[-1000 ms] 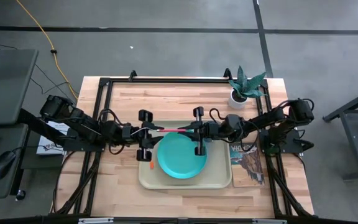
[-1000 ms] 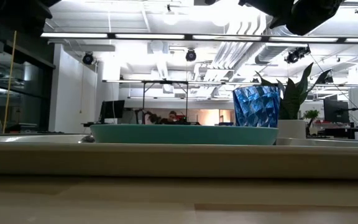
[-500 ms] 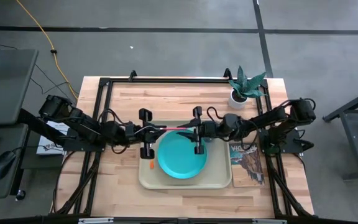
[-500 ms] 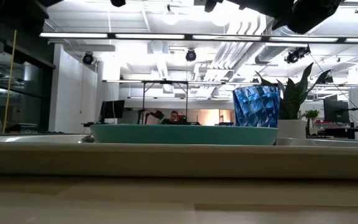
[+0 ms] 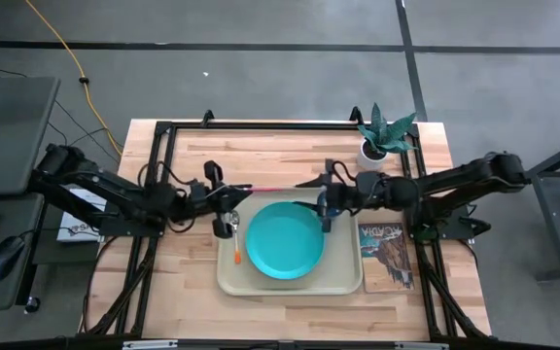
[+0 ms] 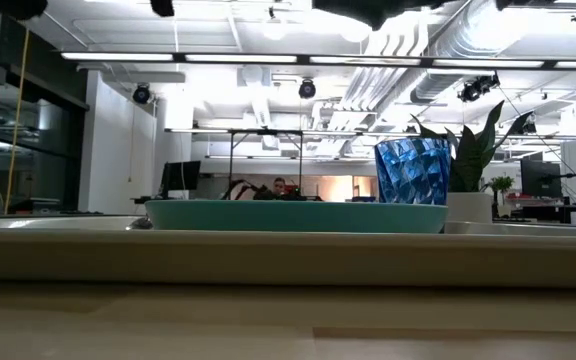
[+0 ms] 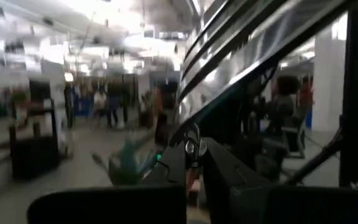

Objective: Pick and place plate/cup/fork/spoon on tray
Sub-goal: Put the pink fork to the left of the blue plate on the gray serving tray

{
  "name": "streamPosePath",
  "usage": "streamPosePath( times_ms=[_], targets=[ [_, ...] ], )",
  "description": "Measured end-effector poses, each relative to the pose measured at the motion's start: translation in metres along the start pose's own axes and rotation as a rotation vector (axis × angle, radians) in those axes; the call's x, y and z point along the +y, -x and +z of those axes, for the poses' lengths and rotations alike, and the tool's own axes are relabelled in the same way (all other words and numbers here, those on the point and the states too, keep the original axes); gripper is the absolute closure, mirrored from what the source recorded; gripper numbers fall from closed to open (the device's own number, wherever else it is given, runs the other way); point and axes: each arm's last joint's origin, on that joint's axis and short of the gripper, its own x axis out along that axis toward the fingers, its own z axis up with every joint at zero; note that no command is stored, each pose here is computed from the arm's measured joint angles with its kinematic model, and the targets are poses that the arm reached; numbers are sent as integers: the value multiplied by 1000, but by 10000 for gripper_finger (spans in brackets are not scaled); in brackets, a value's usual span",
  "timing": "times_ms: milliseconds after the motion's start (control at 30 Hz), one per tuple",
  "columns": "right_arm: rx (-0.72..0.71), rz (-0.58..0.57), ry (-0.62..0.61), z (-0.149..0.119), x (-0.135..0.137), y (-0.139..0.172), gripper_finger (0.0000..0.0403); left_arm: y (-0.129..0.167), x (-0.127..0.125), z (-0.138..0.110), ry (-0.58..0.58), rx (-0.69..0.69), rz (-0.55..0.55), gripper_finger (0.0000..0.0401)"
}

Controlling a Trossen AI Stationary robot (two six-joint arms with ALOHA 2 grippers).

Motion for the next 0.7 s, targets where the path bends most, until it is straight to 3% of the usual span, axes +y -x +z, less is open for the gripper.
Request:
streamPosePath(
  times_ms=[167, 400, 600, 700],
  targets=[
    [118, -86, -23, 0, -7, 17, 228, 9, 14, -5, 90, 191, 24, 401],
    [236, -115, -67, -8, -7, 23, 231, 20, 21, -23, 203, 641, 97, 401],
    [312, -107, -136, -16, -5, 25, 231, 23, 3, -35, 420, 931, -78, 401],
    [325, -88, -158, -18, -4, 25, 231, 29, -8, -44, 497, 1094, -102, 401]
  ],
)
